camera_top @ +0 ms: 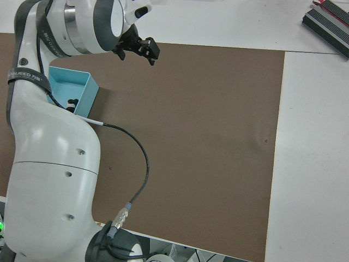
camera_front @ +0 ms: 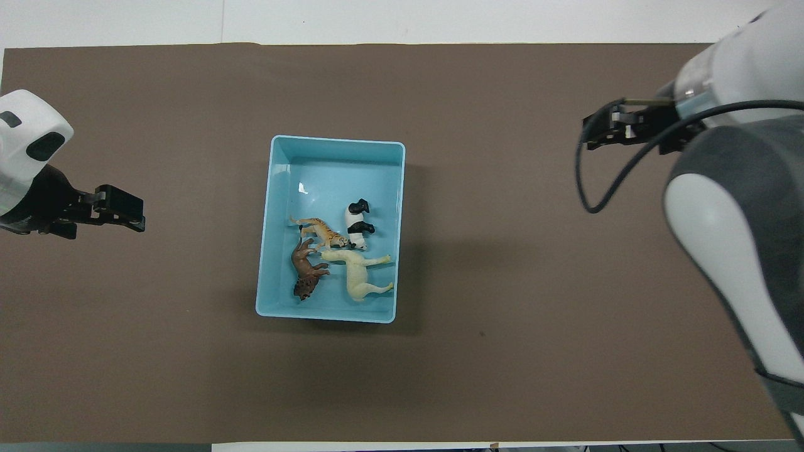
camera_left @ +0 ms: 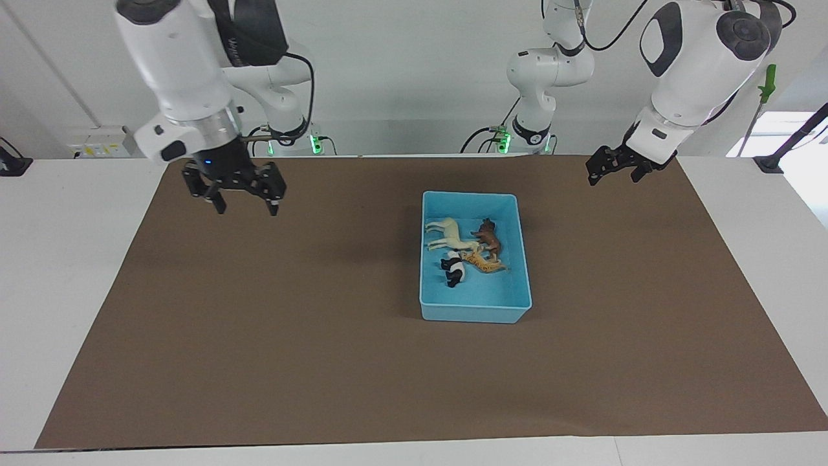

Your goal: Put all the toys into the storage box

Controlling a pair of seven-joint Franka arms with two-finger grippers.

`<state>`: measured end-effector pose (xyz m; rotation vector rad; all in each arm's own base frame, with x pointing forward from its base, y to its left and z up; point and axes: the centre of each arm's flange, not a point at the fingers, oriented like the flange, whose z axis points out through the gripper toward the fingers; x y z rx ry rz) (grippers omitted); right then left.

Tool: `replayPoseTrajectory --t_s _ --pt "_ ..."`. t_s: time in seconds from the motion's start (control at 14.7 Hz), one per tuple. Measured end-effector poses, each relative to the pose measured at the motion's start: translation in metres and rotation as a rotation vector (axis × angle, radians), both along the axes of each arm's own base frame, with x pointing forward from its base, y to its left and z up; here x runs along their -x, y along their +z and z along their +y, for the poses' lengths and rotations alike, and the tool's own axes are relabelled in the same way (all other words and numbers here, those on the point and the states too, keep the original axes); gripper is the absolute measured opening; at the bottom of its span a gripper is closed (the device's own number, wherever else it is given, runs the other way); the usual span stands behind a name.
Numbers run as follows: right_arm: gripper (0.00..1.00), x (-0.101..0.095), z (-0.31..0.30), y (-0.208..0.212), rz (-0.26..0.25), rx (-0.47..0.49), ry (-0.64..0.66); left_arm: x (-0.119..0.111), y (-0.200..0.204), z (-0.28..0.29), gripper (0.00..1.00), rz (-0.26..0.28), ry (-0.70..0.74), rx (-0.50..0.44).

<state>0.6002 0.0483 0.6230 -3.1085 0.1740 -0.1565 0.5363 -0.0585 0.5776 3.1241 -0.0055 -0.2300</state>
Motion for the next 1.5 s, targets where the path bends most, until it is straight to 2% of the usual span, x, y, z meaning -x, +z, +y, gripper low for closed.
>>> replayPoseTrajectory --t_s 0.14,0.55,0.68,1.5 --pt "1.0 0.005 -0.031 0.011 -0.014 0.002 -0.007 0.0 0.0 0.004 1.0 -0.001 -0.005 0.002" --pt "1.0 0.022 -0.043 -0.019 0.114 0.009 0.029 0.0 0.0 0.003 1.0 -0.001 -0.009 0.002" --pt "1.0 0.025 -0.043 -0.021 0.137 0.008 0.03 0.0 0.002 0.004 1.0 -0.003 -0.008 0.003" --pt "1.0 0.029 -0.07 -0.028 0.156 0.014 0.006 0.0 0.003 0.006 1.0 -0.005 -0.004 0.003"
